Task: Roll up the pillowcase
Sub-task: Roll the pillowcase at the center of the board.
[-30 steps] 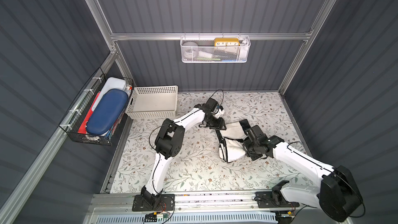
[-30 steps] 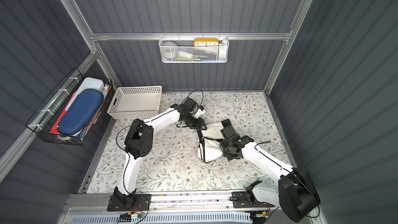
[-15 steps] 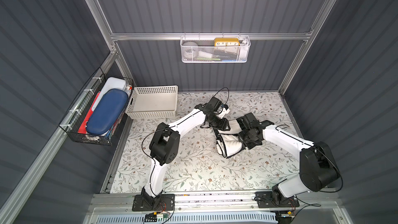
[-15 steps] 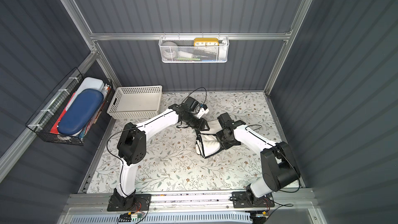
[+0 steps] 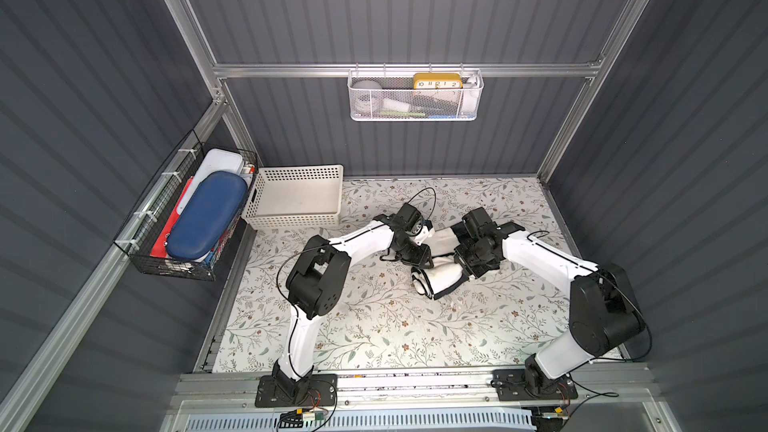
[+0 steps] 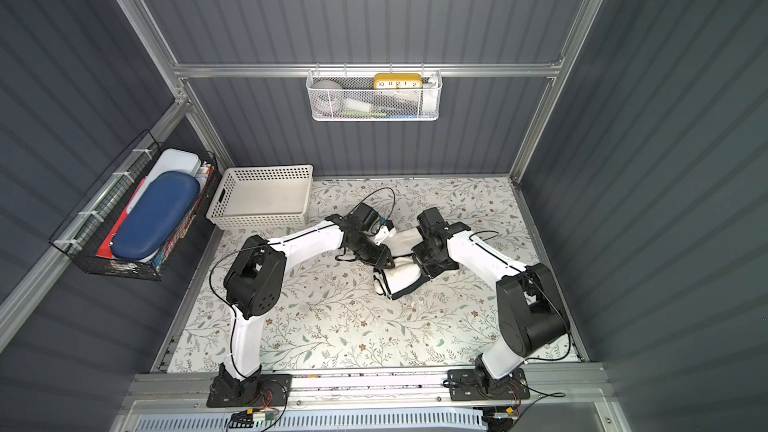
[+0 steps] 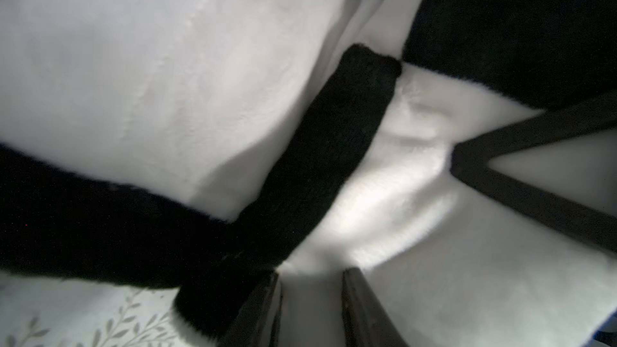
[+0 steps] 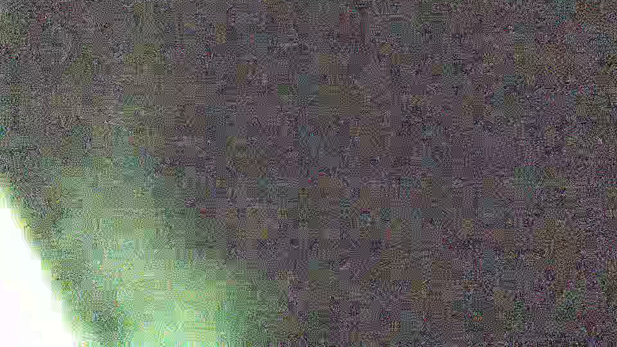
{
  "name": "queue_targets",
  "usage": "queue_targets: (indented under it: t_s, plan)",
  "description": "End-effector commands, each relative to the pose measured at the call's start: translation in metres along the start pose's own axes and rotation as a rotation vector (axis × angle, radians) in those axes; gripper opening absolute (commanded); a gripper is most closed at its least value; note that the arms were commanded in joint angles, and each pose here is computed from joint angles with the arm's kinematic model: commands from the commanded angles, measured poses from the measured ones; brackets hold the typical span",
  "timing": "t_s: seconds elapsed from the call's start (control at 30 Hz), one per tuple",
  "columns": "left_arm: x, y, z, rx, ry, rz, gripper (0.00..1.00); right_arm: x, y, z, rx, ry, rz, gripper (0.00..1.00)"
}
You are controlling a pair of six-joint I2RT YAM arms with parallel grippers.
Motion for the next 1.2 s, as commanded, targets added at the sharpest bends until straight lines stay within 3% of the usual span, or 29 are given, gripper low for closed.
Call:
queue_targets:
  t_s: [0.0, 0.2, 0.37, 0.5, 0.6, 0.97, 1.17]
  plan:
    - [0.027, -0.005, 0.012, 0.052, 0.032, -0.039, 0.35, 0.019, 0.013, -0.011, -0.039, 0.061, -0.027, 0.33]
    - [0.021, 0.004, 0.018, 0.086, -0.018, -0.026, 0.34, 0.032, 0.024, 0.011, 0.029, 0.062, -0.004, 0.47]
    - [0.014, 0.017, 0.011, 0.073, -0.016, -0.033, 0.38, 0.041, 0.039, 0.019, -0.029, 0.113, 0.034, 0.52]
    - [0.015, 0.029, -0.006, 0.035, -0.027, -0.071, 0.54, 0.056, 0.051, 0.025, -0.018, 0.14, 0.035, 0.54]
    - [0.022, 0.031, -0.015, 0.01, -0.02, -0.095, 0.55, 0.068, 0.058, 0.022, -0.016, 0.155, 0.032, 0.54]
    - [0.052, -0.001, 0.021, 0.119, -0.045, -0.131, 0.45, 0.099, 0.065, 0.003, 0.06, 0.259, 0.028, 0.68]
    - [0.051, 0.004, 0.025, 0.118, -0.058, -0.135, 0.43, 0.117, 0.056, 0.008, 0.078, 0.274, -0.004, 0.65]
Point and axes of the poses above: each gripper's point midway between its finger pads, its own z axis out along the fingers, its own x axis along the line the jaws close on, y = z × x, the point moved 4 cm from there along -z, back along the fingers, and after that the axes turned 12 degrees about -z, right-handed, at the moved point
